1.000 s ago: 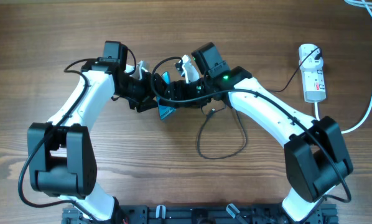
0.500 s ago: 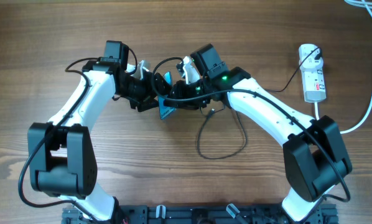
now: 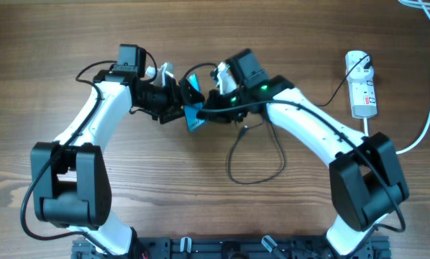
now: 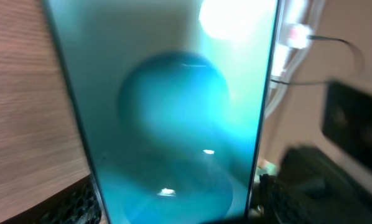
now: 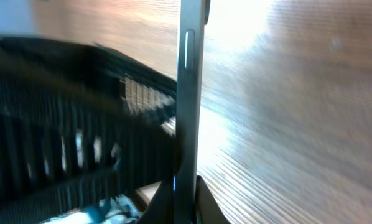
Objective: Plug charger to phone and switch on socket
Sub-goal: 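Bring the plug toward the phone's bottom port held by the left gripper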
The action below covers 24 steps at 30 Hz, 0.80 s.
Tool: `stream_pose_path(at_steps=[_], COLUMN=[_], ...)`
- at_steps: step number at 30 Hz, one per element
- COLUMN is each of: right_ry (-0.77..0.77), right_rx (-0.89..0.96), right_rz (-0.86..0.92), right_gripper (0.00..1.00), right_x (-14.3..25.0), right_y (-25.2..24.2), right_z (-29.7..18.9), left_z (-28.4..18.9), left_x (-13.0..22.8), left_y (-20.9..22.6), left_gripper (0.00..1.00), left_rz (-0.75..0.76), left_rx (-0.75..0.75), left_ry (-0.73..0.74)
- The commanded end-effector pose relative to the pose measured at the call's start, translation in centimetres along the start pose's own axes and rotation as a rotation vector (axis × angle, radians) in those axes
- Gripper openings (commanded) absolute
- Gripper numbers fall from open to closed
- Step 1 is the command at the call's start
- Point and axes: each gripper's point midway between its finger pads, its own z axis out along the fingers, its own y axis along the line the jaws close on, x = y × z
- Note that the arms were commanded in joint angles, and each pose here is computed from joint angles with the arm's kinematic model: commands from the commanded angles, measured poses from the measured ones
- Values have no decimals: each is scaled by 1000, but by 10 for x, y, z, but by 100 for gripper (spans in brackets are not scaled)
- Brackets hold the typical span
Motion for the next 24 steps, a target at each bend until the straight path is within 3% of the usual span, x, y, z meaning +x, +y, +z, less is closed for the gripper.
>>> stream_pose_path(at_steps=[1, 6, 15, 24], right_ry=[91, 100, 44, -75], right_rx=[-337, -537, -515, -585], right_rz=[-72, -142, -175, -261], right_gripper=[4, 4, 4, 4], right_x=[-1, -13, -24, -54], right_y=[43, 67, 65, 89], right_z=[-24, -57, -57, -79], left_z=[-28, -79, -106, -129], left_x=[6, 10, 0, 16], left_y=[-66, -117, -134, -158], left_gripper=[83, 79, 68, 73], left_rz=[201, 439, 538, 681], left_rx=[340, 718, 713, 714], left_ry=[35, 53, -20, -73])
